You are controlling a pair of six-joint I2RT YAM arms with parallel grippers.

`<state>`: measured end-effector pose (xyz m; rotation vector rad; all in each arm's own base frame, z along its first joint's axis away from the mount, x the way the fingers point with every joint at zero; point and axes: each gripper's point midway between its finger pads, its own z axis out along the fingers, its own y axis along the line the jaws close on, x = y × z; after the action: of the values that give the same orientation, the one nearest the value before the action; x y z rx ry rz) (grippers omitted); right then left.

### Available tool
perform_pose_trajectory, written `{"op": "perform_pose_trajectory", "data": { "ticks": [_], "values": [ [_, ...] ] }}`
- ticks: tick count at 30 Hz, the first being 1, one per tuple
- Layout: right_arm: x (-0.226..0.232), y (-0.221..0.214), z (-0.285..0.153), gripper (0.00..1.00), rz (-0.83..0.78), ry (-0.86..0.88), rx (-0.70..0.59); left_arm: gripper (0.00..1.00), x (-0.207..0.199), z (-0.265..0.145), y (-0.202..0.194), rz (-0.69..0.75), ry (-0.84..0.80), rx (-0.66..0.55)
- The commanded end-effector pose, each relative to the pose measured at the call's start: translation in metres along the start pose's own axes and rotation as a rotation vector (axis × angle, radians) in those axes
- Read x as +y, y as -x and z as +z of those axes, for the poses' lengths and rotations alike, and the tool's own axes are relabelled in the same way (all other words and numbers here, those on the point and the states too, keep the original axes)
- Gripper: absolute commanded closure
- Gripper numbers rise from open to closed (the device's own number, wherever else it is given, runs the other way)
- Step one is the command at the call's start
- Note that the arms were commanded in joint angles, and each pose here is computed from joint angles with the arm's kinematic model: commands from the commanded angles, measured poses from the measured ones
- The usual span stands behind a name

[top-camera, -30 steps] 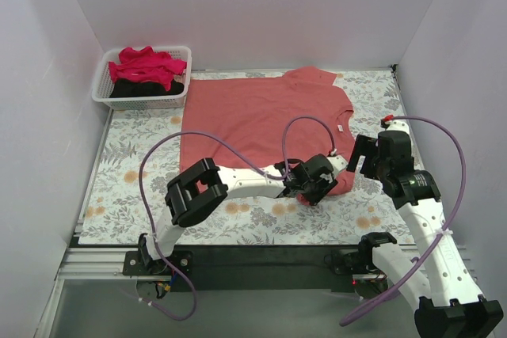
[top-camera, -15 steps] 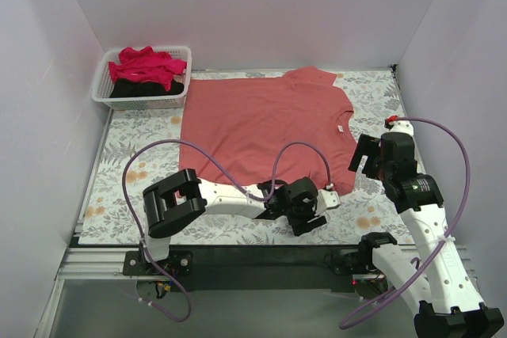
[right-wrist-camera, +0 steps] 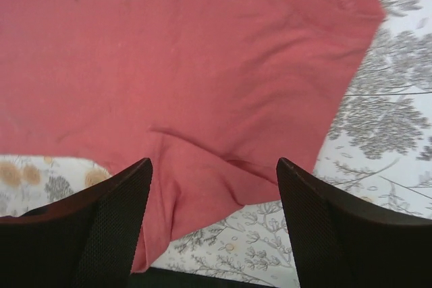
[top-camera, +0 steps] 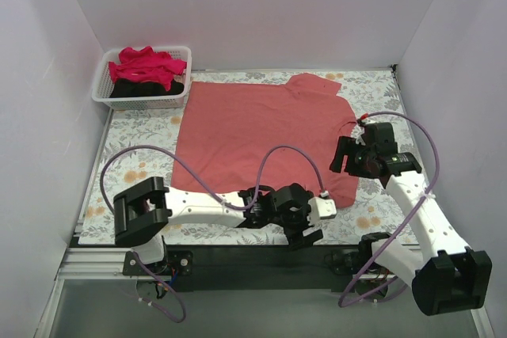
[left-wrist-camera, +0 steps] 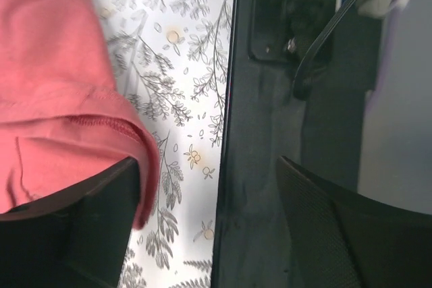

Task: Fold and stack the t-shirts
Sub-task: Flatten the tshirt out

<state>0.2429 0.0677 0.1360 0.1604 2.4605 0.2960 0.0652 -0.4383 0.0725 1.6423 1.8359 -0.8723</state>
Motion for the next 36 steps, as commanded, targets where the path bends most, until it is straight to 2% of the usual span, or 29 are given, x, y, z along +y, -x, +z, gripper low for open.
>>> {"op": "perform_pose_trajectory", "data": {
  "ticks": [1,2,3,5,10,12,14,17,18,22,27,31,36],
  "values": [
    [0.031,-0.015,0.012,0.21,-0.032,0.198,0.106,0.21,0.001,-0.034,0.033,-0.069,0.046,-0.118],
    [0.033,-0.021,0.015,0.23,-0.045,0.211,0.133,0.17,0.003,-0.037,0.031,-0.093,0.056,-0.120],
    [0.033,-0.028,0.019,0.29,-0.048,0.226,0.160,0.15,0.007,-0.042,0.032,-0.123,0.059,-0.127],
    [0.038,-0.039,0.025,0.34,-0.054,0.263,0.213,0.14,0.007,-0.054,0.035,-0.180,0.047,-0.147],
    [0.049,-0.055,0.036,0.41,-0.115,0.288,0.280,0.14,-0.008,-0.065,0.023,-0.259,-0.037,-0.111],
    [0.053,-0.058,0.040,0.42,-0.159,0.270,0.285,0.14,-0.004,-0.066,0.017,-0.294,-0.016,-0.105],
    [0.062,-0.062,0.043,0.43,-0.219,0.258,0.293,0.16,0.010,-0.072,0.018,-0.340,0.033,-0.128],
    [0.063,-0.062,0.051,0.43,-0.275,0.194,0.280,0.23,0.057,-0.086,0.013,-0.504,0.136,-0.167],
    [0.063,-0.061,0.053,0.43,-0.280,0.184,0.277,0.25,0.085,-0.096,0.010,-0.572,0.203,-0.193],
    [0.069,-0.061,0.062,0.44,-0.327,0.175,0.277,0.29,0.138,-0.118,-0.002,-0.738,0.346,-0.249],
    [0.079,-0.059,0.068,0.44,-0.413,0.179,0.267,0.32,0.197,-0.145,-0.037,-0.943,0.534,-0.239],
    [0.083,-0.065,0.076,0.44,-0.451,0.185,0.296,0.33,0.217,-0.169,-0.070,-1.046,0.659,-0.165],
    [0.086,-0.067,0.081,0.49,-0.484,0.180,0.310,0.32,0.232,-0.200,-0.086,-1.046,0.770,-0.132]
  ]
}}
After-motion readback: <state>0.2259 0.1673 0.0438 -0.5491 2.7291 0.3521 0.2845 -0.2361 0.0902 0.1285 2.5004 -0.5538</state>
